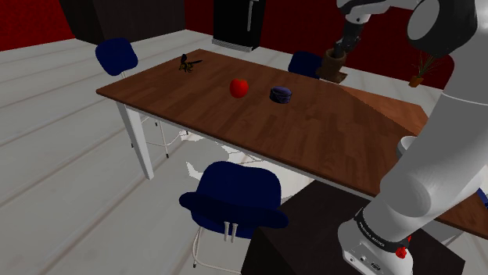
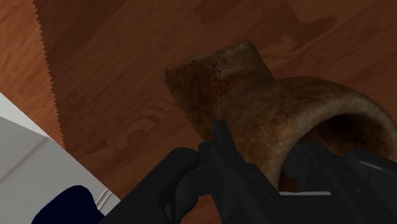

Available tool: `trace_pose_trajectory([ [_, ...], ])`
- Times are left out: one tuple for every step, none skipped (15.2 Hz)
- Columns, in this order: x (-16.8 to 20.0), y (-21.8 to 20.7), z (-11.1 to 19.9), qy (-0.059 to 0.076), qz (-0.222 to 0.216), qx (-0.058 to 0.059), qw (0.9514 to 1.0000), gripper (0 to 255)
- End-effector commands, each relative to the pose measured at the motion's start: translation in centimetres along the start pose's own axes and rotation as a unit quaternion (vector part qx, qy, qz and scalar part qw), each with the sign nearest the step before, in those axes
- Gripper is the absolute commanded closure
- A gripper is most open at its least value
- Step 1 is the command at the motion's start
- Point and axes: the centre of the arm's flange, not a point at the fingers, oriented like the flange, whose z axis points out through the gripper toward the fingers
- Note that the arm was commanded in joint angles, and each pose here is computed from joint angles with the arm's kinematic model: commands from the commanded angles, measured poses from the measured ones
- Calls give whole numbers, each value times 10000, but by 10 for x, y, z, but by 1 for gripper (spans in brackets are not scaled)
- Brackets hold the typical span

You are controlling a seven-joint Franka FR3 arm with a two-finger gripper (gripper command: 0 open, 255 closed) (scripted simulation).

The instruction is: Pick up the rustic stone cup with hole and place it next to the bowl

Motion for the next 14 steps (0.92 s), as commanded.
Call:
trace_pose_trajectory([
  [1, 2, -10, 4, 2, -2, 10000, 255],
  [2, 3, -15, 4, 2, -2, 10000, 255],
  [2, 4, -20, 4, 2, -2, 10000, 255],
  [3, 5, -25, 4, 2, -2, 10000, 255],
  [4, 6, -30, 4, 2, -2, 10000, 255],
  [4, 6, -34, 4, 2, -2, 10000, 255],
  [-9, 8, -36, 4, 2, -2, 10000, 255],
  [-22, 9, -37, 4, 2, -2, 10000, 255],
  [-35, 11, -38, 4, 2, -2, 10000, 255],
  [-48, 12, -40, 4, 2, -2, 10000, 255],
  [-61, 14, -41, 4, 2, -2, 10000, 255],
  [-74, 15, -43, 4, 2, -2, 10000, 255],
  [-87, 17, -44, 4, 2, -2, 10000, 255],
  [-100, 18, -46, 4, 2, -2, 10000, 255],
])
